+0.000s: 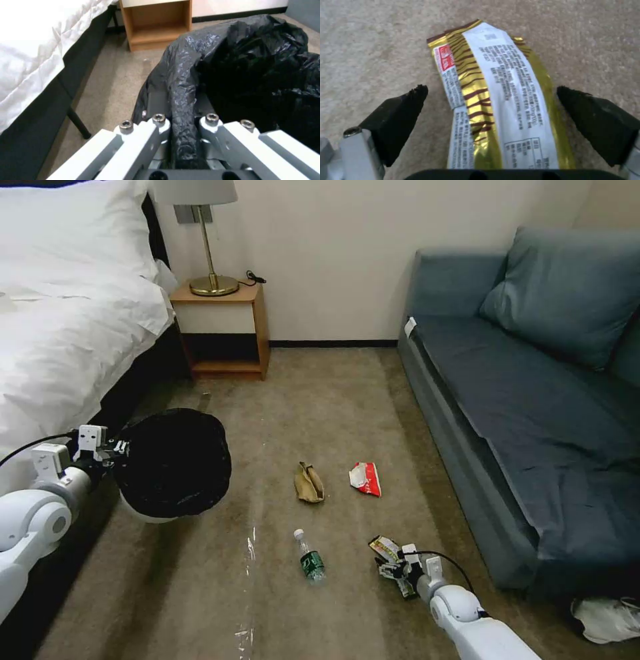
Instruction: Pick up the trash bin, then pick up the garbage on the floor and place it into the trash bin.
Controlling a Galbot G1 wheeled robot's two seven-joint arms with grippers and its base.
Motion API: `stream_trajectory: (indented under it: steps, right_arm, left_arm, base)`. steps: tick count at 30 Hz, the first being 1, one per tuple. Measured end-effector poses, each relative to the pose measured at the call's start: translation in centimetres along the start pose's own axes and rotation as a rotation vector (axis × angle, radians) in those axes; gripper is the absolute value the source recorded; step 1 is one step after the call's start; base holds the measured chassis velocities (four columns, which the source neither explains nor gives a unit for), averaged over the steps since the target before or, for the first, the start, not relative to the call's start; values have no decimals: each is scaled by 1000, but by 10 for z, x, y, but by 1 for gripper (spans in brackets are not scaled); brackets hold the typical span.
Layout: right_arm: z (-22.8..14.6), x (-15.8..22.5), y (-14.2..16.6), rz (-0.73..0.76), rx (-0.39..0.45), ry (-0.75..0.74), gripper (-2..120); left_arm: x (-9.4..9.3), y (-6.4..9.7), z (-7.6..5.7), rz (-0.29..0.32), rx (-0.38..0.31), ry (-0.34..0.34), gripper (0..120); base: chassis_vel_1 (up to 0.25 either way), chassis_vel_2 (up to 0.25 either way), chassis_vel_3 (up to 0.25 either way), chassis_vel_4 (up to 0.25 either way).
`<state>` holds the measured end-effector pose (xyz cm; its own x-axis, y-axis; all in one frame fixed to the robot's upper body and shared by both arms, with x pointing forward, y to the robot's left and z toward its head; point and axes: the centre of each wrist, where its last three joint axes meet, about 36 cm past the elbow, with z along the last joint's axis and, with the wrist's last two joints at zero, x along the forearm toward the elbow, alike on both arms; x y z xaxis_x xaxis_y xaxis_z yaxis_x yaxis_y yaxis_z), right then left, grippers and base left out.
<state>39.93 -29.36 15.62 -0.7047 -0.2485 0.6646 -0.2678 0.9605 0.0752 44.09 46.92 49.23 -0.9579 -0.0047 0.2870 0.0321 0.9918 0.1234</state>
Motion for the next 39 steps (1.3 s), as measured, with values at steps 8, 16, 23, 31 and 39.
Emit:
stream_trajectory:
  steps: [8,16,23,31,39]
  right_arm:
    - [2,0,-4,-4,-5,-9,74]
    - [6,-2,-6,-13,-9,-8,47]
    - [8,-1,-8,-21,-12,-12,19]
    - [2,12,-11,-32,10,-21,0]
    - [-34,35,-16,-31,60,-87,0]
  left_arm:
    - [-7,-1,3,2,2,3,4]
    - [-13,0,-1,4,6,-4,4]
    - [-19,-3,-1,12,12,-4,4]
    - [-27,-9,1,23,18,-2,4]
    - [-34,-14,0,33,22,-7,4]
  base:
    - [0,0,0,0]
    - [0,0,0,0]
    - [0,0,0,0]
    - [0,0,0,0]
    - [0,0,0,0]
